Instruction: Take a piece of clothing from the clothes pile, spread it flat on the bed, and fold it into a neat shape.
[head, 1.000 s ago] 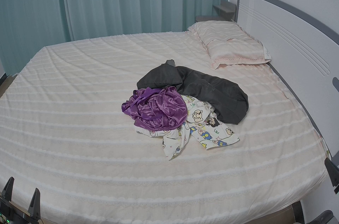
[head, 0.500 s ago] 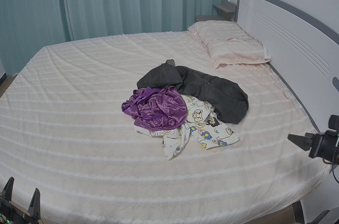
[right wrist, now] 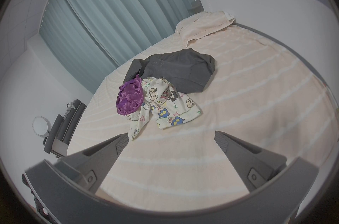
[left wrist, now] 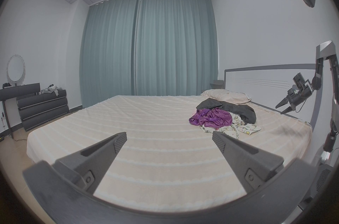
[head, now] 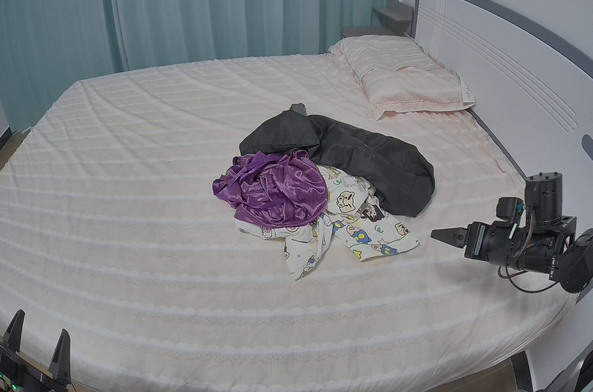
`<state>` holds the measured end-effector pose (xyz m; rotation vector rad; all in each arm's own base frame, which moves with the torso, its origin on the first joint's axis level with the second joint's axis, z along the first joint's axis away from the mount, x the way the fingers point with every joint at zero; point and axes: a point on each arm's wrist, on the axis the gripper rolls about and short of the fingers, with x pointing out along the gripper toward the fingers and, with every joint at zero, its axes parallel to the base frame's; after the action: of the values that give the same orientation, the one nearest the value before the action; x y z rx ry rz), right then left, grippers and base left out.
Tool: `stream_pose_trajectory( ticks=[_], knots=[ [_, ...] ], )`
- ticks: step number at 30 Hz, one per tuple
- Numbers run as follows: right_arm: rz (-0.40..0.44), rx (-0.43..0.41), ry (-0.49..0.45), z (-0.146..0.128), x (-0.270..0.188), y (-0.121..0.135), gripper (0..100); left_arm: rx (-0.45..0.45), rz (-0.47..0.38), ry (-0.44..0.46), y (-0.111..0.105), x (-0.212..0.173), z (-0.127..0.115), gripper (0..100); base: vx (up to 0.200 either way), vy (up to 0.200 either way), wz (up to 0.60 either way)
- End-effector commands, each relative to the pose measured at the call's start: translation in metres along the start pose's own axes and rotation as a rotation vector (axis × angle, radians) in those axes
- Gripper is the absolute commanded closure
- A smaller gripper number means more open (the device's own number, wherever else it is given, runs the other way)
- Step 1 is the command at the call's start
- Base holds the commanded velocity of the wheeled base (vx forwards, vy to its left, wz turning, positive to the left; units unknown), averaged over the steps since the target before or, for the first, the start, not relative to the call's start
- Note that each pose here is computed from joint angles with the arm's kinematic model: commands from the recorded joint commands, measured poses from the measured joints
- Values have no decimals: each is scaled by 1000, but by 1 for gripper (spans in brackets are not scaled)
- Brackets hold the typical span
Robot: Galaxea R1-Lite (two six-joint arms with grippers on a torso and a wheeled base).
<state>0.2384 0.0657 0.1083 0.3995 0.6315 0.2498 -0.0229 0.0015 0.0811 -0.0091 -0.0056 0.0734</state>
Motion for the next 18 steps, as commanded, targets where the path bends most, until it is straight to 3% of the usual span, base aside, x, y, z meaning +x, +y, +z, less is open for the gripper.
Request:
stream_pose_trajectory(
  ticks=[1, 18],
  knots=[
    [-33, 32, 87, -15, 39, -10, 0, 0, 0, 1, 0, 0, -5, 0, 0, 0, 0],
    [-45, 74, 153, -23, 78, -13, 0, 0, 0, 1, 0, 0, -5, 0, 0, 0, 0]
  ],
)
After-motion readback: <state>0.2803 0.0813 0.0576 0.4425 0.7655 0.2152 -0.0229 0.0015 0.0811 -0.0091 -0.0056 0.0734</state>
